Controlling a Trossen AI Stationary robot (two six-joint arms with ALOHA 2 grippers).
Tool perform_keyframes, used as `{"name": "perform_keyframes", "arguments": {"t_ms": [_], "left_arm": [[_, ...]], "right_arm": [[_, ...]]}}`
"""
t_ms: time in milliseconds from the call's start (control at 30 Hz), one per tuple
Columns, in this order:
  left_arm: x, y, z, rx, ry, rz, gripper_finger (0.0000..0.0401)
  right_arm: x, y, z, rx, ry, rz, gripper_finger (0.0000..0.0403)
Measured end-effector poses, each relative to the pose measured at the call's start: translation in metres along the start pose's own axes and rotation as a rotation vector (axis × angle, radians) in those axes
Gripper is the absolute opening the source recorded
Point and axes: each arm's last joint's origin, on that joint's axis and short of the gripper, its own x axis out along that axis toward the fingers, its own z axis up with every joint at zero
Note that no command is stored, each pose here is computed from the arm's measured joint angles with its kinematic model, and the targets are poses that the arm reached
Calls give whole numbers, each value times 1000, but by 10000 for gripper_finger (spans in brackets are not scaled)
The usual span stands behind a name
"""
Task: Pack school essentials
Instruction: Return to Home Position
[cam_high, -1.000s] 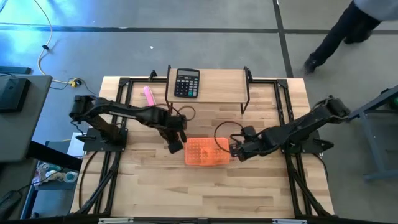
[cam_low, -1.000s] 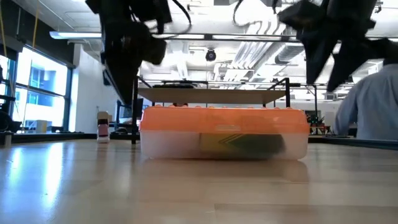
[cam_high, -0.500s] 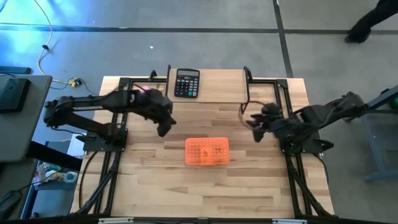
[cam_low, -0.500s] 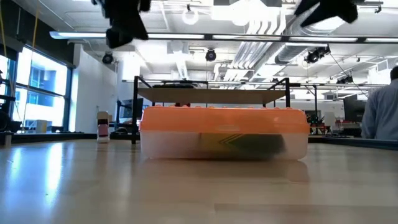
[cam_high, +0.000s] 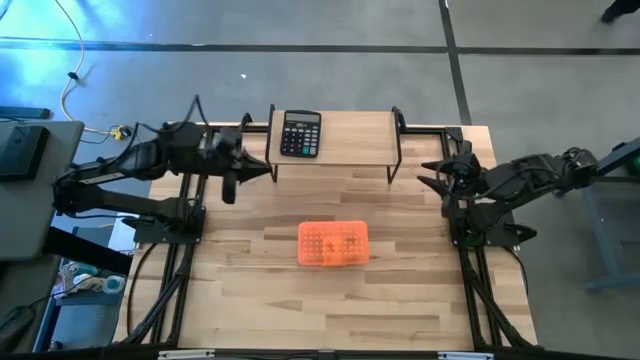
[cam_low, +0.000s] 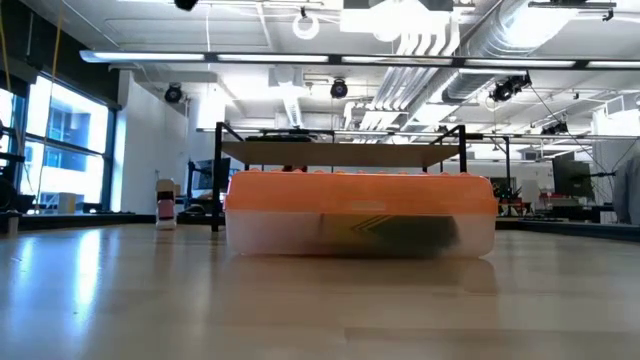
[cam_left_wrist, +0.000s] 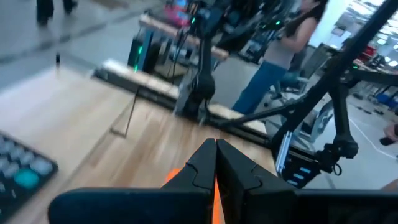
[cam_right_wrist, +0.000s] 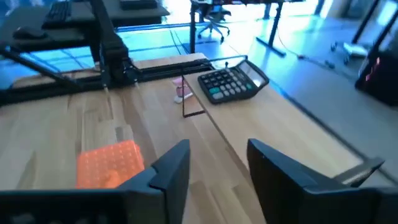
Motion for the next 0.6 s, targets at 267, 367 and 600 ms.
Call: {"name": "perform_keyframes", "arguments": {"t_ms": [267,367,600], "left_arm": [[-21,-5,6,128,-88,-6,0],[-24,-5,7,140,-109,23,0],[-24,-12,4,180,-109,24,0]], "right_arm": [[-19,-14,-1,-102,-46,117,12],[-23,-18,-2,-99,-56,126,20],[3,-2,-36,-157,-86,162,6]]}}
